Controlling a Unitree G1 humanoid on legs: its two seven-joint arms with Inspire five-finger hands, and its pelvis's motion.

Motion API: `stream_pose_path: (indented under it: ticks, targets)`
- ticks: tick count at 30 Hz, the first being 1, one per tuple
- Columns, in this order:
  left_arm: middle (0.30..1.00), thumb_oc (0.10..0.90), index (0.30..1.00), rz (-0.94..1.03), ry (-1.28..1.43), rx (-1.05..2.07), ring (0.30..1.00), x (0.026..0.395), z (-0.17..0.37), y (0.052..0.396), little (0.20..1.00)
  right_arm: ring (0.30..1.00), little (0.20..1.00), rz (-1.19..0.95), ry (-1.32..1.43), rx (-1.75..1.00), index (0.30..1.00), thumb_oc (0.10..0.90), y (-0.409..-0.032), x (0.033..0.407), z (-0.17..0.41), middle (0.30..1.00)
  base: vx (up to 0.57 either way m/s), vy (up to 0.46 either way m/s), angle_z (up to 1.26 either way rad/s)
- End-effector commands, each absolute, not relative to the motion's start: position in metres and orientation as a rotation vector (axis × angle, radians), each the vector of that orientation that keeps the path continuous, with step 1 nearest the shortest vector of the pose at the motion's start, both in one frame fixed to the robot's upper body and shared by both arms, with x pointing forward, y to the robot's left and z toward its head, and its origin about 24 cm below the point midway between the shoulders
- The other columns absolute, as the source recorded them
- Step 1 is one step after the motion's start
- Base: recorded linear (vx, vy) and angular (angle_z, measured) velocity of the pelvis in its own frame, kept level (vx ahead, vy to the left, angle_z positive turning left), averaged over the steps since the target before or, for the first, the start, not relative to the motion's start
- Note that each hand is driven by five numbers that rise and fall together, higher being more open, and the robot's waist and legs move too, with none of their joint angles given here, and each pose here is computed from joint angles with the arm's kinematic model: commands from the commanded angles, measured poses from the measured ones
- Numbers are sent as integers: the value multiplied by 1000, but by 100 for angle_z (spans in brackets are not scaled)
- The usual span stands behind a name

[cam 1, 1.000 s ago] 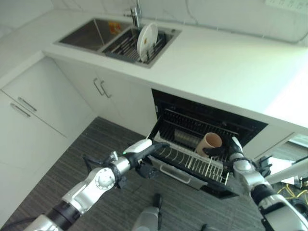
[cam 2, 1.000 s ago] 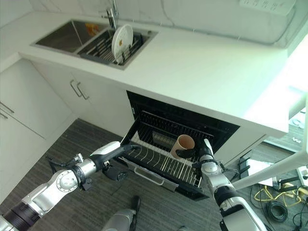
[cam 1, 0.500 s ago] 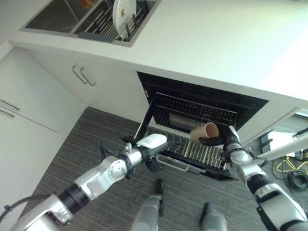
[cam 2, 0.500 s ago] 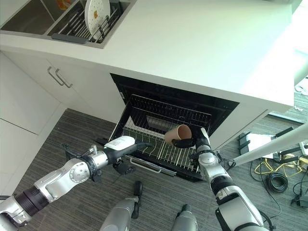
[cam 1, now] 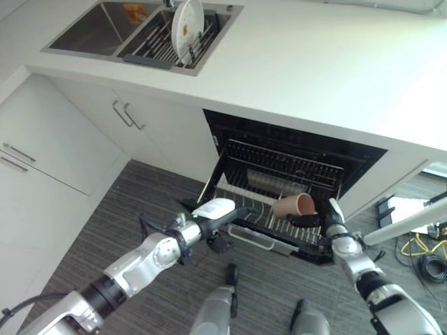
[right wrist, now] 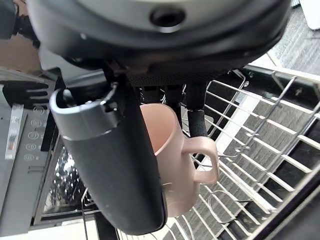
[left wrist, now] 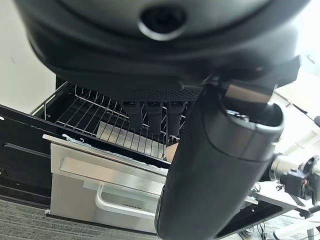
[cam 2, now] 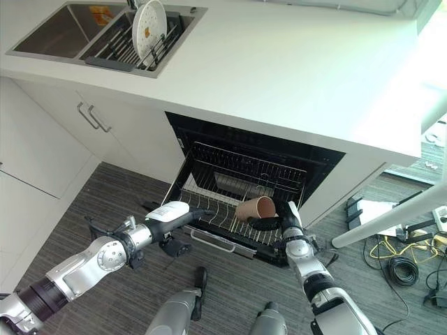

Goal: Place the dishes in the dishwasher.

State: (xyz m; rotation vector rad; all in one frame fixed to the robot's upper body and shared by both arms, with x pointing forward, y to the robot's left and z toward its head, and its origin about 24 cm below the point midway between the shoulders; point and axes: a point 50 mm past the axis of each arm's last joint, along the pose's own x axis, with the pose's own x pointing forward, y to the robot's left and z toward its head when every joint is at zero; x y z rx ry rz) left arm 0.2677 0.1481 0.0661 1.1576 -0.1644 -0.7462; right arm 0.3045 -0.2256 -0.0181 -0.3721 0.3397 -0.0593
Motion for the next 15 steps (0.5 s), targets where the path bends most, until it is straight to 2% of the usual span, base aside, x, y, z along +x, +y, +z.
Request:
stream_pose_path:
  ticks: [1, 9, 15]
  targets:
    - [900, 800, 900, -630, -399, 1130, 900, 277, 113, 141, 900, 300, 300, -25, 452, -473, 300, 400, -234, 278, -45, 300, 24, -31, 0]
    - [900, 800, 900, -651, -368, 1139, 900, 275, 107, 144, 900, 300, 300, 27, 481, -489, 300, 400, -234, 257, -60, 300, 20, -22, -1]
    - [900, 800, 900, -675, -345, 1148, 900, 273, 105, 149, 900, 300, 300, 104, 429, -574, 300, 400, -240, 257, -51, 300, 48, -37, 1]
